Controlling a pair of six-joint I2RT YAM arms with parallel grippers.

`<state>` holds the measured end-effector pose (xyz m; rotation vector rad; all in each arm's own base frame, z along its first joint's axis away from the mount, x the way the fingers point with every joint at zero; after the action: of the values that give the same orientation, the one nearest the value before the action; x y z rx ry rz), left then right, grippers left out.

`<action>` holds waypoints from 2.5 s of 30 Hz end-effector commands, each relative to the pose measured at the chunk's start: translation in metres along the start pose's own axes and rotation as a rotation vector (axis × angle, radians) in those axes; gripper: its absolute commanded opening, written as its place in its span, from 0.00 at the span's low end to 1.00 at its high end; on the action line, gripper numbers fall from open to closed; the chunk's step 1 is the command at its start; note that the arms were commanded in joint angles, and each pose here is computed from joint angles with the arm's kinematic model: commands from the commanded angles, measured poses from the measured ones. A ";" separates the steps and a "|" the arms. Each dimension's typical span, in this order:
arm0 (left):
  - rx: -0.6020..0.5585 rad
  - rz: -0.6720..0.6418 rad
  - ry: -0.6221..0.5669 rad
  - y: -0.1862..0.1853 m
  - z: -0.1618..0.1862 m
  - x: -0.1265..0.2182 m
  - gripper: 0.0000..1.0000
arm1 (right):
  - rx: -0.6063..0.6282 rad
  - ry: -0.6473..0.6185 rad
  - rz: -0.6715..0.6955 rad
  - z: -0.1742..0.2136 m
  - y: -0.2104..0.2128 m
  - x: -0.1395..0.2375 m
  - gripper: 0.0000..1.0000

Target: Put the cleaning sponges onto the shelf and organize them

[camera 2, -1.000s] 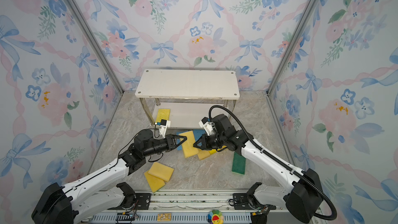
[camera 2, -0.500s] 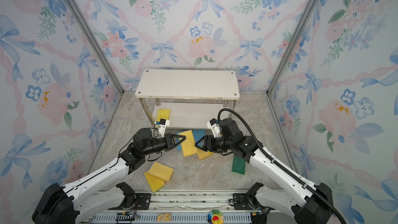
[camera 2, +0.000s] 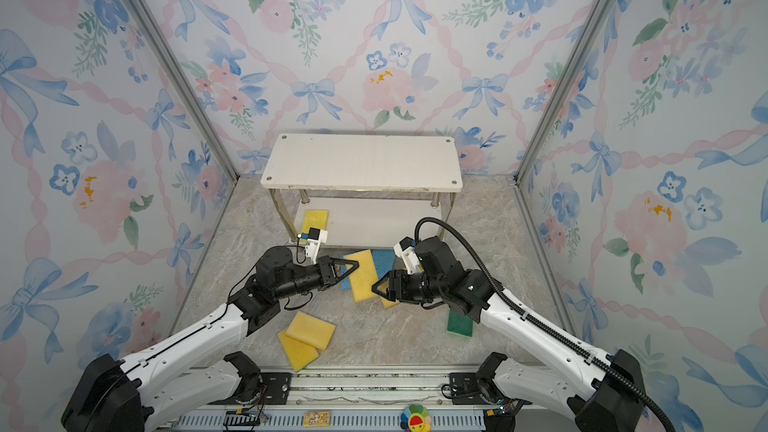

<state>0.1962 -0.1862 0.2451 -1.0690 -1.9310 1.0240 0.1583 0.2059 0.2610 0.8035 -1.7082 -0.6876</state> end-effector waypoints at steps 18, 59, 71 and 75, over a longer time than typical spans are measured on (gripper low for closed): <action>-0.024 0.036 -0.031 -0.011 -0.006 0.007 0.01 | 0.010 0.009 -0.058 0.010 0.008 -0.003 0.36; -0.254 -0.528 -0.422 -0.007 -0.027 0.129 0.98 | -0.253 -0.316 0.030 -0.081 0.003 -0.109 0.00; -0.271 -0.542 -0.388 -0.008 -0.020 0.135 0.98 | -0.273 -0.269 0.043 -0.124 0.004 -0.184 0.00; -0.294 -0.523 -0.404 -0.023 -0.025 0.140 0.98 | -0.275 -0.277 0.051 -0.133 0.000 -0.190 0.00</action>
<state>0.1544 -0.0635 0.2902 -0.4332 -2.5335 0.7341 0.3106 0.3464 0.1773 0.4640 -1.8050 -0.9755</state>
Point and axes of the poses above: each gripper's point midway between its finger pads, its own x axis back along the fingers, its own y axis along the line the jaws close on, z = x × y, the point moved 9 cm from there along x, back along the fingers, and after that the axes turned 4 degrees about -x, right-handed, at the moved point
